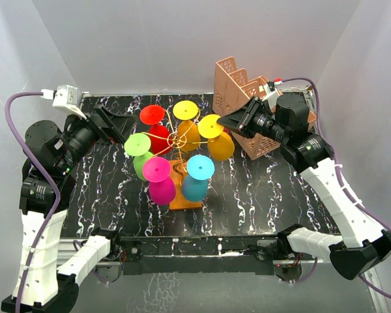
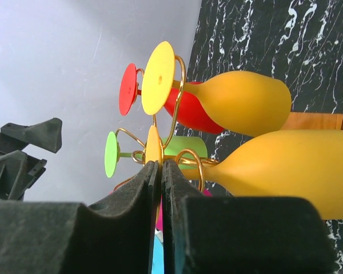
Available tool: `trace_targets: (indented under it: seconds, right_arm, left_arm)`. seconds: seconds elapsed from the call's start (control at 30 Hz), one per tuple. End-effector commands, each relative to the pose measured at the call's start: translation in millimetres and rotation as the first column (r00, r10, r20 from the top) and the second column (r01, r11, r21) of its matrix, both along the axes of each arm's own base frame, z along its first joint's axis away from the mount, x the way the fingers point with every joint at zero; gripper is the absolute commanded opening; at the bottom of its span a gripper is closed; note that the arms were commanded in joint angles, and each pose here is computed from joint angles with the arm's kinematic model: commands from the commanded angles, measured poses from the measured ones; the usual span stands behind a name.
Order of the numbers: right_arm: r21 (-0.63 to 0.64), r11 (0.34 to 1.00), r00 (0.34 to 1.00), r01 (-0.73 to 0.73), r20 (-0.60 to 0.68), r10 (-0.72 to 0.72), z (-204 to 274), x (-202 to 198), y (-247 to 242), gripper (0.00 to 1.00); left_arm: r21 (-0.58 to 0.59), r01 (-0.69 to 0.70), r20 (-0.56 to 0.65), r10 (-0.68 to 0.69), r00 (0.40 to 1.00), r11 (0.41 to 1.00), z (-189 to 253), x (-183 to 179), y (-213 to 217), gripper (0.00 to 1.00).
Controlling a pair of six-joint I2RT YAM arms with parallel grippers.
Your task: Take the wine glass off the wine glass rack
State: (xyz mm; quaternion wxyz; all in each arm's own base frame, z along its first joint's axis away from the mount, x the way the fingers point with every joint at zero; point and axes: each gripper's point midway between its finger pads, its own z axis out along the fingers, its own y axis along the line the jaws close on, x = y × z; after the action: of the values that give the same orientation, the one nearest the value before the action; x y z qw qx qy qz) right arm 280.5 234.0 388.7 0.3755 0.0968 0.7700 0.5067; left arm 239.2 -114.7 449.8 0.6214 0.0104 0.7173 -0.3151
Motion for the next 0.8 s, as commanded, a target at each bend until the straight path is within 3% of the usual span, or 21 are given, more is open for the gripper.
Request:
trace_targets:
  seconds: [0.0,0.33,0.53,0.77]
  right_arm:
    - [0.086,0.996,0.999,0.011,0.035,-0.014,25,-10,-3,0.11]
    - [0.078,0.996,0.998,-0.052,0.031,0.050,15,-24,1,0.10]
    - [0.094,0.981,0.981,-0.169,0.115,0.158,26,-34,12,0.10]
    - [0.105,0.975,0.978,-0.195,0.097,0.185,26,-25,21,0.10]
  left_arm:
    - [-0.011,0.000,0.056,0.001,0.998,1.000,17,-5,2,0.97]
    - [-0.013,0.005,0.050,-0.004,0.999,1.000,16,-3,0,0.97]
    - [-0.011,0.000,0.051,0.001,0.999,1.000,16,-3,1,0.97]
    - [-0.006,-0.002,0.048,0.002,0.999,1.000,16,-3,2,0.97]
